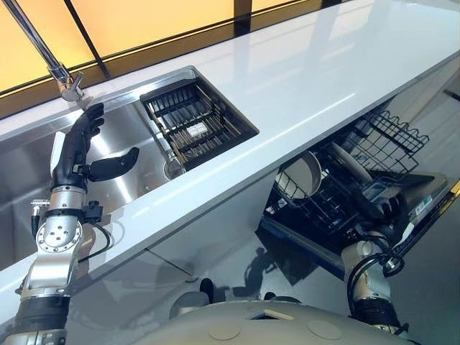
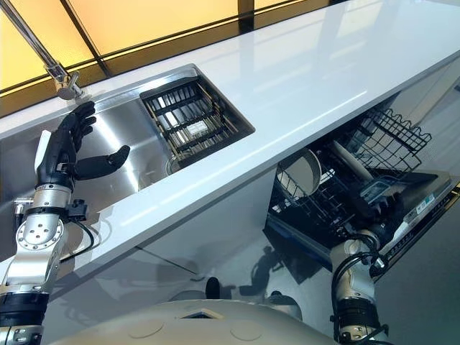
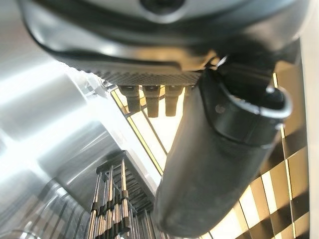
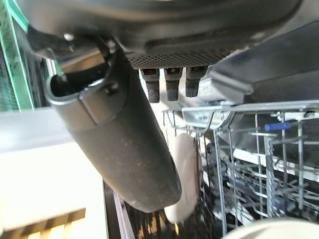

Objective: Pick up plates and place into dishwasher.

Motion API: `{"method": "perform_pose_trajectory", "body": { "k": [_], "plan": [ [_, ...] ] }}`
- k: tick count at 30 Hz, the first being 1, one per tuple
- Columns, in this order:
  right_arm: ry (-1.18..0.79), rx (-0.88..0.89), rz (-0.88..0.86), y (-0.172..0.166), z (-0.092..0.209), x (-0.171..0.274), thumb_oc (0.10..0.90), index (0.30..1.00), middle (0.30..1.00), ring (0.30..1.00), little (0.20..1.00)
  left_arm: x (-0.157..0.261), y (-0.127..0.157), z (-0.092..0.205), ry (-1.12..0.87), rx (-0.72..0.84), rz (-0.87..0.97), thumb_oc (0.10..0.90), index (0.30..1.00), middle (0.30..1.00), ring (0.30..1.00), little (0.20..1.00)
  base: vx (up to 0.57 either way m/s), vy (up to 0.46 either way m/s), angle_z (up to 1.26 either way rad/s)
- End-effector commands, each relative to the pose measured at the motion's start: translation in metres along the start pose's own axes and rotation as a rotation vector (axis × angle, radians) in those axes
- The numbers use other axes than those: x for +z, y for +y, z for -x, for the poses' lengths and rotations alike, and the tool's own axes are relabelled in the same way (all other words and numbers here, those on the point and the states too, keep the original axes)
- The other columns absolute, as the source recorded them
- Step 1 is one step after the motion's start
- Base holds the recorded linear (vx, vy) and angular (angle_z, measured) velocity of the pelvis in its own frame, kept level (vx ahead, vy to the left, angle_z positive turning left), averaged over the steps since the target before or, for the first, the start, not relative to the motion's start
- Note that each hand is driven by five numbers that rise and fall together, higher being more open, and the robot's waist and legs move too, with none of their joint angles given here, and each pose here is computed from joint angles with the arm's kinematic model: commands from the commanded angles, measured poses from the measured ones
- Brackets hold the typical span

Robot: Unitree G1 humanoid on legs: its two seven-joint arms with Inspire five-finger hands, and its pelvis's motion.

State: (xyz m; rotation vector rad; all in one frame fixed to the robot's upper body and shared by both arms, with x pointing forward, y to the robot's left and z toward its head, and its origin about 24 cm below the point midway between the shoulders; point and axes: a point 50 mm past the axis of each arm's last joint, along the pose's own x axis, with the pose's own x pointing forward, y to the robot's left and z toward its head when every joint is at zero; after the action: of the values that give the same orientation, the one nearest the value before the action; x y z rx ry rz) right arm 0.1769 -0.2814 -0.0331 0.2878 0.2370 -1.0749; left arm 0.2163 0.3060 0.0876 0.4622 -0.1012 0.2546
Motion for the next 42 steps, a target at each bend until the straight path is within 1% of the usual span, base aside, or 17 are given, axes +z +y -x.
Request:
{"method": "perform_pose_trajectory", "body": {
  "k": [1, 4, 8, 9, 10, 12, 13, 16, 18, 20, 21, 22, 24, 29, 32, 39, 42],
  "plan": [
    [-0.196, 0.086, -0.084, 0.027, -0.009, 0.038, 0.8, 0.9, 0.9, 0.9, 0.9, 0.037, 0.024, -0.017, -0.215, 0.108, 0.022, 0.8, 0.9, 0.9, 0.9, 0.9, 0.09, -0.028, 0.09],
    [-0.168, 0.026, -0.025, 0.018, -0.019, 0.028, 0.8, 0.9, 0.9, 0.9, 0.9, 0.037, 0.024, -0.019, -0.211, 0.097, 0.019, 0.8, 0.9, 0.9, 0.9, 0.9, 0.08, -0.024, 0.13],
    [-0.108, -0.033, 0.01, 0.001, -0.034, 0.019, 0.8, 0.9, 0.9, 0.9, 0.9, 0.04, 0.025, -0.021, -0.213, 0.079, 0.01, 0.8, 0.9, 0.9, 0.9, 0.9, 0.05, -0.02, 0.1],
    [-0.104, -0.036, 0.025, -0.001, -0.037, 0.018, 0.8, 0.9, 0.9, 0.9, 0.9, 0.041, 0.024, -0.021, -0.215, 0.076, 0.008, 0.8, 0.9, 0.9, 0.9, 0.9, 0.01, -0.006, 0.23],
    [-0.096, -0.032, 0.085, -0.003, -0.04, 0.015, 0.8, 0.9, 0.9, 0.9, 0.9, 0.043, 0.022, -0.022, -0.221, 0.07, 0.01, 0.8, 0.9, 0.9, 0.9, 0.9, 0.0, -0.004, 0.25],
    [-0.08, -0.026, 0.104, -0.003, -0.043, 0.015, 0.8, 0.9, 0.9, 0.9, 0.9, 0.044, 0.022, -0.022, -0.224, 0.068, 0.011, 0.8, 0.9, 0.9, 0.9, 0.9, 0.0, 0.002, 0.22],
    [-0.039, -0.006, 0.098, -0.003, -0.046, 0.012, 0.8, 0.9, 0.9, 0.9, 0.9, 0.044, 0.02, -0.022, -0.226, 0.067, 0.01, 0.8, 0.9, 0.9, 0.9, 0.9, 0.0, 0.009, 0.16],
    [0.063, 0.084, -0.015, -0.004, -0.055, 0.009, 0.8, 0.9, 0.9, 0.9, 0.9, 0.047, 0.019, -0.023, -0.235, 0.061, 0.017, 0.8, 0.9, 0.9, 0.9, 0.9, -0.01, 0.013, 0.17],
    [0.122, 0.155, -0.13, -0.001, -0.059, 0.009, 0.8, 0.9, 0.9, 0.9, 0.9, 0.048, 0.016, -0.024, -0.242, 0.053, 0.025, 0.8, 0.9, 0.9, 0.9, 0.9, -0.03, 0.028, 0.1],
    [0.105, 0.266, -0.225, 0.013, -0.062, 0.02, 0.8, 0.9, 0.9, 0.9, 0.9, 0.049, 0.012, -0.024, -0.244, 0.045, 0.035, 0.8, 0.9, 0.9, 0.9, 0.9, -0.01, 0.034, 0.17],
    [0.096, 0.295, -0.248, 0.016, -0.062, 0.023, 0.8, 0.9, 0.9, 0.9, 0.9, 0.048, 0.011, -0.024, -0.243, 0.044, 0.036, 0.8, 0.9, 0.9, 0.9, 0.9, 0.02, 0.031, 0.16],
    [0.069, 0.361, -0.28, 0.024, -0.061, 0.029, 0.8, 0.9, 0.9, 0.9, 0.9, 0.047, 0.009, -0.024, -0.238, 0.041, 0.04, 0.8, 0.9, 0.9, 0.9, 0.9, 0.03, 0.026, 0.08],
    [0.003, 0.477, -0.315, 0.041, -0.054, 0.04, 0.8, 0.9, 0.9, 0.9, 0.9, 0.046, 0.007, -0.023, -0.23, 0.036, 0.043, 0.8, 0.9, 0.9, 0.9, 0.9, 0.03, 0.023, 0.01],
    [-0.233, 0.791, -0.256, 0.089, -0.024, 0.077, 0.8, 0.9, 0.9, 0.9, 0.9, 0.039, 0.0, -0.019, -0.204, 0.03, 0.05, 0.8, 0.9, 0.9, 0.9, 0.9, 0.01, 0.007, 0.02],
    [-0.302, 0.966, -0.243, 0.114, -0.005, 0.093, 0.8, 0.9, 0.9, 0.9, 0.9, 0.037, -0.004, -0.02, -0.19, 0.025, 0.054, 0.8, 0.9, 0.9, 0.9, 0.9, 0.04, 0.018, 0.05],
    [-0.399, 1.191, -0.243, 0.157, 0.034, 0.118, 0.8, 0.9, 0.9, 0.9, 0.9, 0.034, -0.011, -0.023, -0.177, -0.008, 0.05, 0.8, 0.9, 0.9, 0.9, 0.9, 0.05, 0.014, 0.0],
    [-0.438, 1.313, -0.205, 0.179, 0.055, 0.128, 0.8, 0.9, 0.9, 0.9, 0.9, 0.035, -0.015, -0.025, -0.175, -0.025, 0.053, 0.8, 0.9, 0.9, 0.9, 0.9, 0.06, 0.013, 0.01]
  ]
}}
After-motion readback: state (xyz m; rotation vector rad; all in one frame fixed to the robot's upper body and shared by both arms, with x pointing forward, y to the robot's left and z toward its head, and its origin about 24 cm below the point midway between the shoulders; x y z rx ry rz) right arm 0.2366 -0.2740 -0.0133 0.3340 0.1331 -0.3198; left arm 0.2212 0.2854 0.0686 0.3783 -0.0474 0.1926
